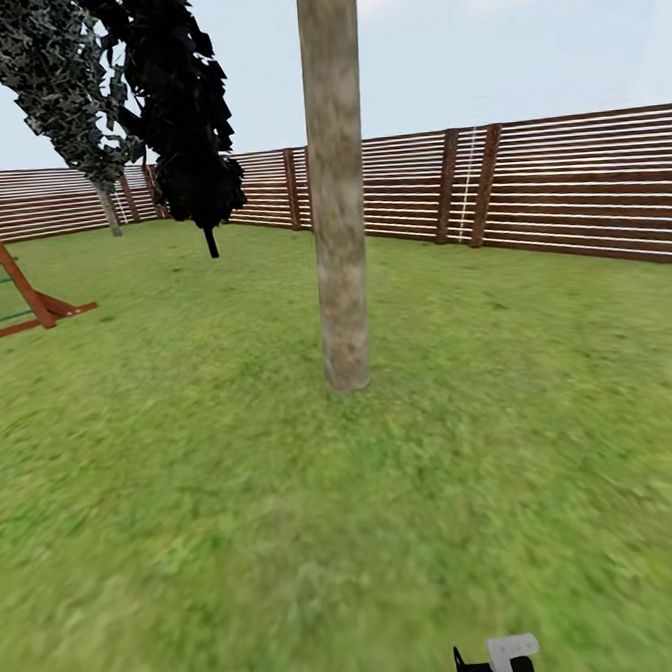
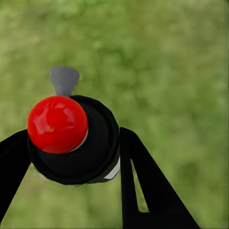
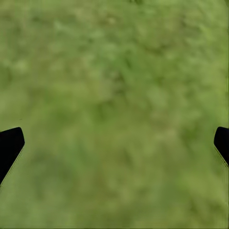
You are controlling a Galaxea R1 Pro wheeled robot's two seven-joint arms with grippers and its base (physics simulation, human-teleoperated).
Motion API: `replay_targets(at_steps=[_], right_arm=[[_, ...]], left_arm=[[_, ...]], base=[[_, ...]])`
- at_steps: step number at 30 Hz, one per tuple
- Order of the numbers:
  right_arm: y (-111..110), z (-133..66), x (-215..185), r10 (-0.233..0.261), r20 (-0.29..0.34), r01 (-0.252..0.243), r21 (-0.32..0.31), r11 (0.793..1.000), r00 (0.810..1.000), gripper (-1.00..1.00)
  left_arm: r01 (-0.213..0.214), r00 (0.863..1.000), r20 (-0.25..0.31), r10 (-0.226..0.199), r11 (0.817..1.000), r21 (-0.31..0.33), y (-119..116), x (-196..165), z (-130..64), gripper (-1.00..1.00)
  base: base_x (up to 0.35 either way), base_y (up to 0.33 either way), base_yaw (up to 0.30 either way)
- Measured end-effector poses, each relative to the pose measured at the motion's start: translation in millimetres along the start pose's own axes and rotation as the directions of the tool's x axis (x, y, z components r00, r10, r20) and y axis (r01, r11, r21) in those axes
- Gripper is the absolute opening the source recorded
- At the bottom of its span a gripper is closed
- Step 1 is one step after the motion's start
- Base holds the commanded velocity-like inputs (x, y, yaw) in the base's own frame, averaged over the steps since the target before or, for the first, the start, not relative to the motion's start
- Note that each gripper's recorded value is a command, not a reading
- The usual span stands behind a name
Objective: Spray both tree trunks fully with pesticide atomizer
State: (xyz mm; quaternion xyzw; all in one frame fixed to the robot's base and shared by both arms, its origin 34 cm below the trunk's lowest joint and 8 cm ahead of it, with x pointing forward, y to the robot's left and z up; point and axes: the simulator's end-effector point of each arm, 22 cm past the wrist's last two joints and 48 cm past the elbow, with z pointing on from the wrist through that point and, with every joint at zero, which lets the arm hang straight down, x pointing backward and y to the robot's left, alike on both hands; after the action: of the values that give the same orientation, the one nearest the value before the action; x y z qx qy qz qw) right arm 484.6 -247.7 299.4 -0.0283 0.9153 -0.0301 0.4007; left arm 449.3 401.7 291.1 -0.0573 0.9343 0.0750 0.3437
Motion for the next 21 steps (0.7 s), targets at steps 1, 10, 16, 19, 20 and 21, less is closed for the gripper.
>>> replay_targets(at_steps=[1, 10, 16, 19, 20, 21], right_arm=[[0.0, 0.0, 0.1, 0.000, 0.000, 0.000, 0.000, 1.000, 1.000, 1.00], [-0.1, 0.0, -0.1, 0.000, 0.000, 0.000, 0.000, 1.000, 1.000, 1.00], [0.7, 0.1, -0.3, -0.001, 0.001, 0.001, -0.003, 1.000, 1.000, 1.00], [0.5, 0.1, -0.5, -0.002, 0.002, 0.002, -0.004, 1.000, 1.000, 1.00], [0.7, 0.0, -0.3, -0.003, 0.001, 0.003, -0.004, 1.000, 1.000, 1.00], [0.5, 0.1, -0.3, -0.003, 0.001, 0.003, -0.004, 1.000, 1.000, 1.00]], left_arm=[[0.000, 1.000, 0.000, 0.000, 1.000, 0.000, 0.0, 0.0, 0.0, -1.00], [0.000, 1.000, 0.001, 0.000, 1.000, 0.000, 0.0, -0.3, 0.0, -1.00], [0.000, 1.000, 0.001, 0.000, 1.000, 0.000, 0.0, -0.3, 0.0, -1.00], [0.000, 1.000, 0.001, 0.000, 1.000, 0.000, 0.0, -0.3, 0.0, -1.00], [0.000, 1.000, 0.001, 0.000, 1.000, 0.000, -0.1, -0.3, 0.0, -1.00], [0.000, 1.000, 0.001, 0.000, 1.000, 0.000, -0.1, -0.3, 0.0, -1.00]], base=[[0.341, 0.000, 0.000], [0.341, 0.000, 0.000], [0.342, 0.000, 0.000], [0.341, 0.000, -0.081], [0.342, 0.000, -0.188], [0.342, 0.000, -0.240]])
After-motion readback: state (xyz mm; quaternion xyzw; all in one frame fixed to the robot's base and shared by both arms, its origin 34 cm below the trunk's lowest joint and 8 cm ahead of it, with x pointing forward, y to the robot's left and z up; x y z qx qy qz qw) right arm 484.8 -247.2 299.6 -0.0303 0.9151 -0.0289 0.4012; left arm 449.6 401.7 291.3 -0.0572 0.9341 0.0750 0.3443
